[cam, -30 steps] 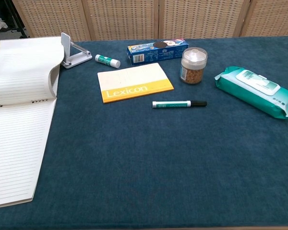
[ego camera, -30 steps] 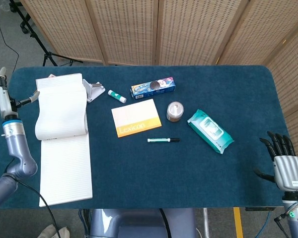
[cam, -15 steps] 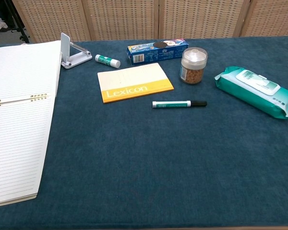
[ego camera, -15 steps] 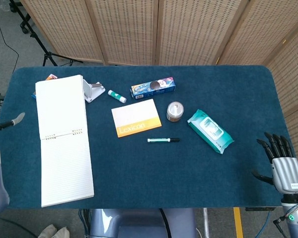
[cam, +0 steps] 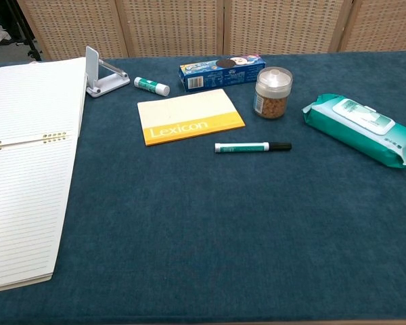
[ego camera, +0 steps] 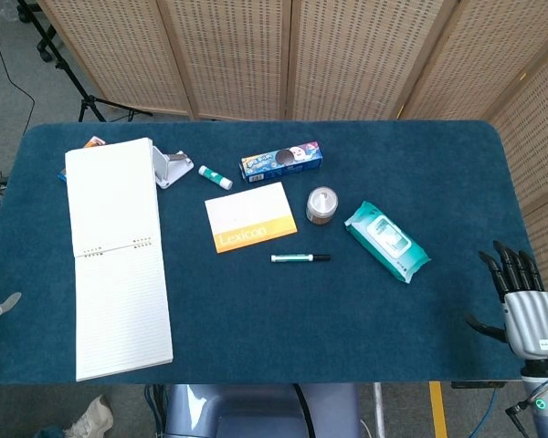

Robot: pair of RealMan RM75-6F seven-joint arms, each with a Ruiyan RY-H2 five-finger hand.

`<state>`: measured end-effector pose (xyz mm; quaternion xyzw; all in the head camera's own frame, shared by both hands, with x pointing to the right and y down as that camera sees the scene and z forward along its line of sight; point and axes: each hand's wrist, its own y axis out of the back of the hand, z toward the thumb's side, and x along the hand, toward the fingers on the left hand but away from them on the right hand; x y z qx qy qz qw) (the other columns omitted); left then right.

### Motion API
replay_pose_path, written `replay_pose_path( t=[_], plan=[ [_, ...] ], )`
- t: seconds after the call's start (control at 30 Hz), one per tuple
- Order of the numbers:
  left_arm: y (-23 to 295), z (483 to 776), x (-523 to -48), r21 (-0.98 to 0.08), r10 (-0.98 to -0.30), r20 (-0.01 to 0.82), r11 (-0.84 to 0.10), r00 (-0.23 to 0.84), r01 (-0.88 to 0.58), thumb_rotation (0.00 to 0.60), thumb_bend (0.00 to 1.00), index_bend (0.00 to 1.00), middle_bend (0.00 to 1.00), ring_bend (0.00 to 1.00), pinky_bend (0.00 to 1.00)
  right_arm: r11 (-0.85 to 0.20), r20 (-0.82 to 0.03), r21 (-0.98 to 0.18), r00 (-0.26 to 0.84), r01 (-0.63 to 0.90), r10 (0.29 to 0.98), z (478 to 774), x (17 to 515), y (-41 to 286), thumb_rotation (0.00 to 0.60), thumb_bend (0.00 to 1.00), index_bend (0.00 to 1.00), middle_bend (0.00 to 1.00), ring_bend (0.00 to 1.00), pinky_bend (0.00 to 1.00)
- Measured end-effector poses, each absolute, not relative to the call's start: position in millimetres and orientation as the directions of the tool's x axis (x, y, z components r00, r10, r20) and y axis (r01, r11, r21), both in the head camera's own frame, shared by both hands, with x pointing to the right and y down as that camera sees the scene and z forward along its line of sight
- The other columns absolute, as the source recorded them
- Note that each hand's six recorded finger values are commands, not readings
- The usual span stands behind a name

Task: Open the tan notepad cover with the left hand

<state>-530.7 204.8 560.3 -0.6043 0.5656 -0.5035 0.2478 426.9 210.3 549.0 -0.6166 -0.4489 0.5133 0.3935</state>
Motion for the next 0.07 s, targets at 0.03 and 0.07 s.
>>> replay_pose_path(
  t=[0.03,0.07],
  plan=[
    [211.3,558.3,-530.3,-0.868,-0.924,0.355,-0.27,-0.14,-0.417,0.6,0.0,0.0,0.0,0.0,0.0,-0.287,-0.28,-0.946,0.066,0.151,0.958,548.6,427.5,210.3,0.6,0.0,0.06,0.0,0.0,0.0],
    [215.1,557.1,-529.8,-0.868,-0.92,0.369,-0.289,-0.135,-0.405,0.6,0.0,0.0,0.0,0.0,0.0,-0.284,-0.278,-0.947,0.063,0.152,0.959,548.0,428.0,209.9,0.6,0.0,0.06,0.0,0.0,0.0]
  ],
)
